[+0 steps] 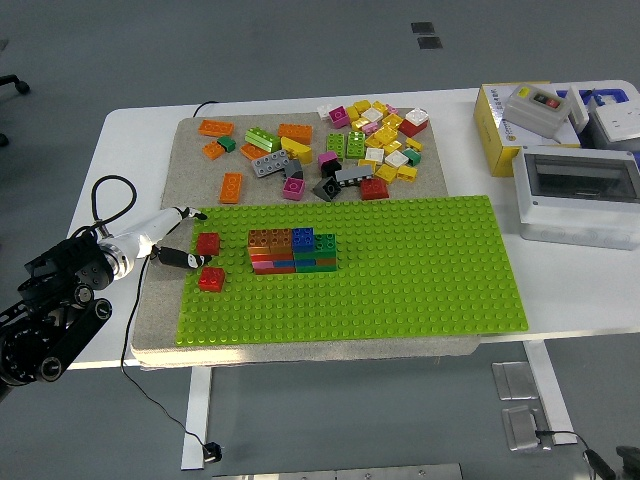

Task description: Pick up the brick,pile it on top of brick,press brick,pick up the brick,pile it on top of brick,press brick

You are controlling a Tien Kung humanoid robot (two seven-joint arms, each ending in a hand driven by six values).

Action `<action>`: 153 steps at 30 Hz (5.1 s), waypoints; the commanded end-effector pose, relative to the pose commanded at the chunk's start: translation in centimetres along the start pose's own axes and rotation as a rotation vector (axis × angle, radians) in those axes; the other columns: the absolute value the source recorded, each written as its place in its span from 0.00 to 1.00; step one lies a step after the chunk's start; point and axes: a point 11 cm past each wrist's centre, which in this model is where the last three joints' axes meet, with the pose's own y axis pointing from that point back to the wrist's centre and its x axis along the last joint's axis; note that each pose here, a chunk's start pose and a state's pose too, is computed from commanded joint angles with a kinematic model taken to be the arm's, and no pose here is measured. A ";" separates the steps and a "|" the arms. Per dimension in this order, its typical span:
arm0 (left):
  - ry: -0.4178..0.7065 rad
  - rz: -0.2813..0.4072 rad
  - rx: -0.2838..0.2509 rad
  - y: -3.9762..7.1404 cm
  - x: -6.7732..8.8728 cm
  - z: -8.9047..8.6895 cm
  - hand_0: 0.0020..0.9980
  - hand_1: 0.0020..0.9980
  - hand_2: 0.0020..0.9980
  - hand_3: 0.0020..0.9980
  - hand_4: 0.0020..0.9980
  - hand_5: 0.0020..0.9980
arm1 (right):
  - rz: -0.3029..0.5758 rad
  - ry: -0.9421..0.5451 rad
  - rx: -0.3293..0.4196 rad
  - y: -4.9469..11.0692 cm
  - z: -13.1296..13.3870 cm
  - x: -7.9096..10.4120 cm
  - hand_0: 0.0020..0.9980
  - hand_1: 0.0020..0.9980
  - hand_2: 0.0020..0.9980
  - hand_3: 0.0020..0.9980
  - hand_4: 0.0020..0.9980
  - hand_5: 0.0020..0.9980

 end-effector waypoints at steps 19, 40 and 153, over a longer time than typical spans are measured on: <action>0.015 0.002 0.000 -0.2 -0.3 -0.2 1.00 1.00 1.00 0.85 0.79 0.35 | 0.003 -0.003 0.003 0.0 0.0 0.1 0.73 0.68 0.68 0.76 0.60 0.99; 0.022 0.007 -0.006 -0.1 -0.5 -0.3 1.00 1.00 1.00 0.80 0.79 0.35 | 0.005 -0.011 0.005 0.0 0.0 0.2 0.73 0.67 0.68 0.76 0.60 0.99; 0.000 -0.103 -0.160 2.5 2.6 13.8 0.98 0.99 1.00 0.57 0.58 0.25 | 0.056 -0.015 0.021 0.0 -0.1 1.9 0.73 0.67 0.66 0.75 0.60 0.99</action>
